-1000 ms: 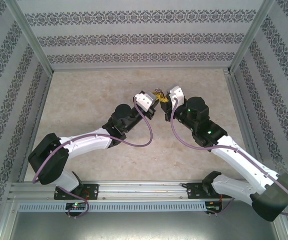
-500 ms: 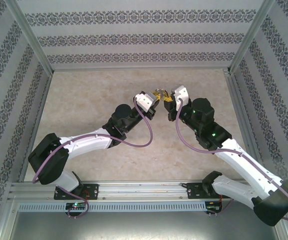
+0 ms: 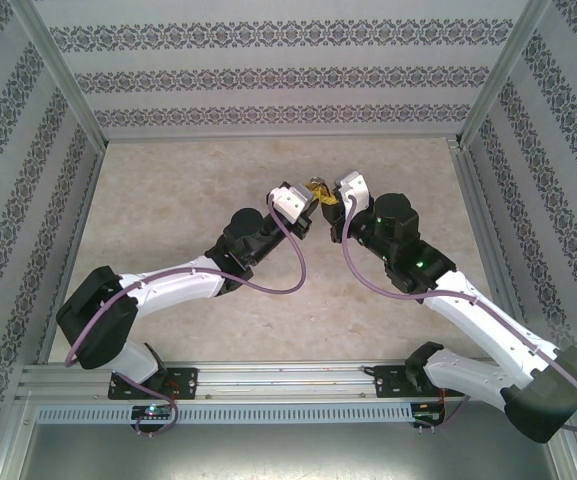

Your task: Put the keys on the keyring

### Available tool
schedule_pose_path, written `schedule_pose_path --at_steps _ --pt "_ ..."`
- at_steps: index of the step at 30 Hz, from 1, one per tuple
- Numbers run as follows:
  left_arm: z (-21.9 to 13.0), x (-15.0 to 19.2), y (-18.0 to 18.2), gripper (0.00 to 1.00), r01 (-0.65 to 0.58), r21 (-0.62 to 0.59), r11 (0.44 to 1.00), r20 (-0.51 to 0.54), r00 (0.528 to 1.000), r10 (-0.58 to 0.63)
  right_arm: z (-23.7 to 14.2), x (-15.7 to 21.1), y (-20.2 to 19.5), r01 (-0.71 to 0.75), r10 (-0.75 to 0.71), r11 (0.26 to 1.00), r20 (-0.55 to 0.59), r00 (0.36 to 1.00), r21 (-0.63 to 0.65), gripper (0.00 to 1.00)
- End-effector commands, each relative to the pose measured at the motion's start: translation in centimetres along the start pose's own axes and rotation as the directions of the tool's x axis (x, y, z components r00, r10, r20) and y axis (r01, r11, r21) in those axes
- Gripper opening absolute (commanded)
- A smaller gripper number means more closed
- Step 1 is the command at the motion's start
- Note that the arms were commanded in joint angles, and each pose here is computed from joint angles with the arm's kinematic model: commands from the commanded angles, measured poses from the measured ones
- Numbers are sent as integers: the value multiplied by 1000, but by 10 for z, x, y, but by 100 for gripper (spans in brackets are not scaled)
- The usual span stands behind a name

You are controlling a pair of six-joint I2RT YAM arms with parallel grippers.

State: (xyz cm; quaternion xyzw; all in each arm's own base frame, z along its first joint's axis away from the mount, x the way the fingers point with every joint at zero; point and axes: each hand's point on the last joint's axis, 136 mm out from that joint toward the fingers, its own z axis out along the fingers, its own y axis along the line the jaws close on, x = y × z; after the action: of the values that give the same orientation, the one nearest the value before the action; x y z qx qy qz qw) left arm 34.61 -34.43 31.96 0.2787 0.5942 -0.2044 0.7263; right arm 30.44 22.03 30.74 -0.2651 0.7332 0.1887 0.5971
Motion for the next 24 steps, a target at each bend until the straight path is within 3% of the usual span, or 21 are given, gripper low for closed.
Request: schedule_pose_path --at_steps 1,12,22,24 --pt "0 -24 0 0 1 -11 1000 66 998 0 -3 -16 1 5 -5 1000 34 999 5 0" --pt "8 6 22 0 -158 -146 977 -28 987 155 1 1 -8 -58 59 998 -55 997 13 0" --pt "8 31 31 0 -152 -186 971 -93 986 137 15 6 -20 -123 130 991 -165 978 50 0" --pt "8 35 31 8 -140 -191 972 -102 987 123 19 7 -23 -137 147 989 -199 969 62 0"
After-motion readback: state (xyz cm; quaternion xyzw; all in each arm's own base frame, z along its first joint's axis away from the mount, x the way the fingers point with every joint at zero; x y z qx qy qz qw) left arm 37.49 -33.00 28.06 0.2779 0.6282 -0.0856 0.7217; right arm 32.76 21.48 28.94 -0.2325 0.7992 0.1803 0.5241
